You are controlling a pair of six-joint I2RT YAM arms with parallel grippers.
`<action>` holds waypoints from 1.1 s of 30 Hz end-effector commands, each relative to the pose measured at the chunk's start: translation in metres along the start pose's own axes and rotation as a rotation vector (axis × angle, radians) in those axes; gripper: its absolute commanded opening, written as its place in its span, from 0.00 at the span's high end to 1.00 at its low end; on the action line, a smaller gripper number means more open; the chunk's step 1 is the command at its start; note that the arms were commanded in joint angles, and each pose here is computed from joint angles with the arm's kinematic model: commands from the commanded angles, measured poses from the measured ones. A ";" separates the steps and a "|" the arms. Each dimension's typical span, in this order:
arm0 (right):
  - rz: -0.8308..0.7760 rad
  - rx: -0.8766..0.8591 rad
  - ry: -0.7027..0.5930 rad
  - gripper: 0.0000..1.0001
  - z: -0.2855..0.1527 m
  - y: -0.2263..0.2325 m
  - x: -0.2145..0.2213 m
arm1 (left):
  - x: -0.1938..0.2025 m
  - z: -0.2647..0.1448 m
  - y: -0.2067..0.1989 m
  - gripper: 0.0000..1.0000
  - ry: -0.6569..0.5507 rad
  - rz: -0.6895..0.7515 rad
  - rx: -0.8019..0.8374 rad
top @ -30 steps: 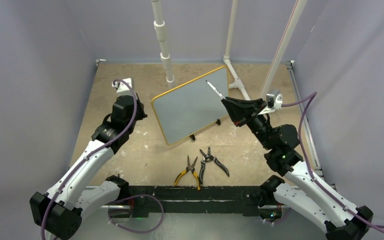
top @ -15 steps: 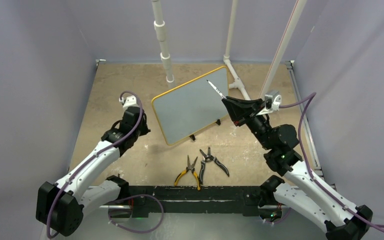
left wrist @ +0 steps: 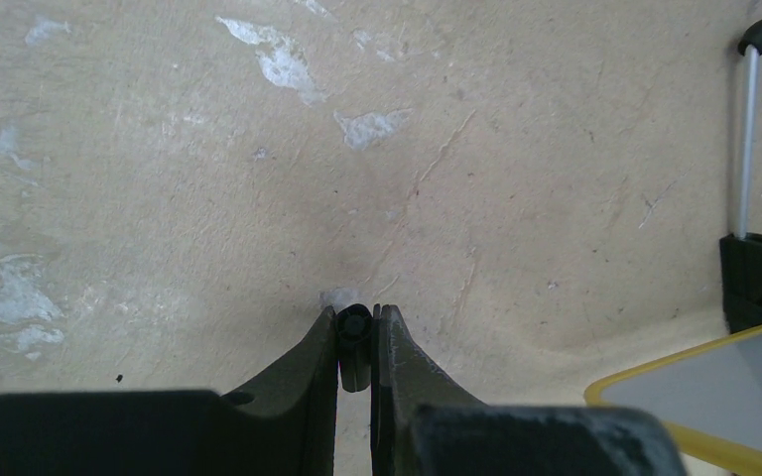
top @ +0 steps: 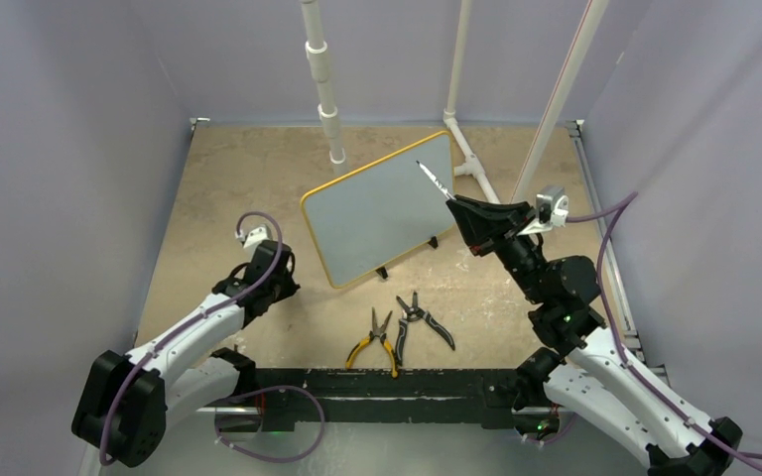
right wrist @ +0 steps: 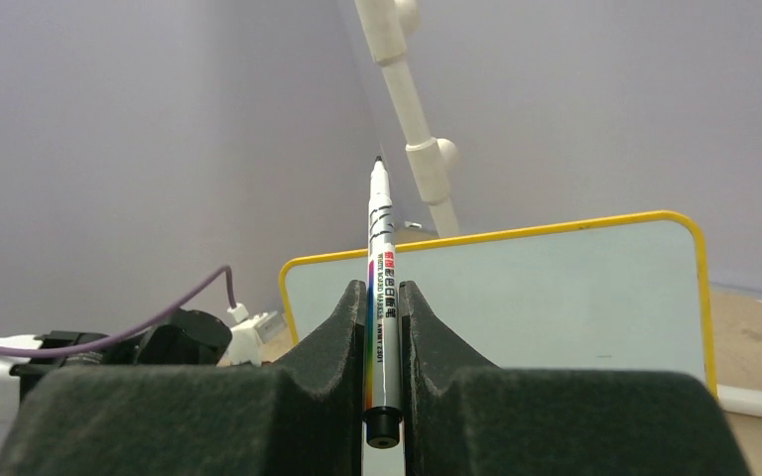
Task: Write a sentence on the whiteboard
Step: Place the pen cap at the center of the board, then write a sentence on the whiteboard.
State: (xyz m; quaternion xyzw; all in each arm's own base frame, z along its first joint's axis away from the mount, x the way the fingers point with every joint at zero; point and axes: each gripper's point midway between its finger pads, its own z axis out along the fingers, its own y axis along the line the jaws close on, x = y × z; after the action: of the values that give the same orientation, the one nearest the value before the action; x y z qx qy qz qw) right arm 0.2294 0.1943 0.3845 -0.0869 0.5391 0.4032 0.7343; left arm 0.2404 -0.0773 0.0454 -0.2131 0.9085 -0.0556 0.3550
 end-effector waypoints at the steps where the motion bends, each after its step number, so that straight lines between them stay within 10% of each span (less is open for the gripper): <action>1: 0.012 0.019 -0.006 1.00 -0.002 -0.002 -0.003 | -0.002 0.002 -0.008 0.90 -0.023 -0.086 0.044; 14: 0.049 0.009 0.033 1.00 -0.014 -0.001 0.011 | -0.039 -0.030 -0.021 0.29 -0.112 -0.116 0.096; 24: 0.064 -0.107 0.084 0.99 -0.012 0.017 0.027 | -0.166 -0.147 -0.075 0.26 -0.396 0.142 0.277; 33: 0.101 -0.161 0.114 1.00 -0.004 0.024 0.043 | -0.163 -0.204 -0.155 0.21 -0.415 0.484 0.743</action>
State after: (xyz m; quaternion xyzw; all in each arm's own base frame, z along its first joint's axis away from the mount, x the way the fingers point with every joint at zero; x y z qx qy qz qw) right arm 0.2202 0.2203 0.3471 -0.1232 0.5716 0.4516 0.6739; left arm 0.2782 -0.1231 0.3290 0.0009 0.7886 -0.1964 0.5827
